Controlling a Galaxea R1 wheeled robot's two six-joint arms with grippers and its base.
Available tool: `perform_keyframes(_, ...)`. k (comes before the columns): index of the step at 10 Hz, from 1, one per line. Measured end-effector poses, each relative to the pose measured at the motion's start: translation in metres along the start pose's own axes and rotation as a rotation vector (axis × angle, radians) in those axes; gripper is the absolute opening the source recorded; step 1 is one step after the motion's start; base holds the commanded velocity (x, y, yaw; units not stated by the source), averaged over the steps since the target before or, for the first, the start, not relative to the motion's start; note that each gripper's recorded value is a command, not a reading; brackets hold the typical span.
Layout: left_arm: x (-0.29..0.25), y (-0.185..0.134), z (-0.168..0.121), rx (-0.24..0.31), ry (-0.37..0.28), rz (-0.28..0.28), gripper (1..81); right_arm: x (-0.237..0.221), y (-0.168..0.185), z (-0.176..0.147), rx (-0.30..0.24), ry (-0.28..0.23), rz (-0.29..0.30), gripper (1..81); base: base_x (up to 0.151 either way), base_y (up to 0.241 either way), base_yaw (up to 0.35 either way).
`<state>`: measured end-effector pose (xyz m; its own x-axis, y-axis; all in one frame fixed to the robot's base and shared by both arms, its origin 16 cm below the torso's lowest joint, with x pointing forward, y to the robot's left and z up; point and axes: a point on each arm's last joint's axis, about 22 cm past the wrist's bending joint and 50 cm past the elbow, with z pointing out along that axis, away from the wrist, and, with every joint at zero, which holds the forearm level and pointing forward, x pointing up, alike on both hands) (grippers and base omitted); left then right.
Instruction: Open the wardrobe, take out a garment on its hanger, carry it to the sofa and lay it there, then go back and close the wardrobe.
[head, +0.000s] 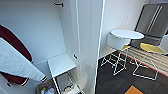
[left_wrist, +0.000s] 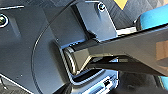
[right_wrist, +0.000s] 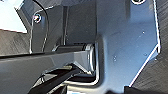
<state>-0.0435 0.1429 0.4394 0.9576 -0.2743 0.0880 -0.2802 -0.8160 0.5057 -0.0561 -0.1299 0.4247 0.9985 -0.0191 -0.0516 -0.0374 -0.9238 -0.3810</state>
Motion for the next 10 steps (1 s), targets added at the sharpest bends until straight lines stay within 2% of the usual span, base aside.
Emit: perform_keyframes(10, -0.0040, 0.0017, 0.0002, -0.001, -0.005, 0.000, 81.1, -0.0017, 0.0002, -0.0002, -0.001, -0.002, 0.001, 81.1, 0.000, 0.000, 0.258)
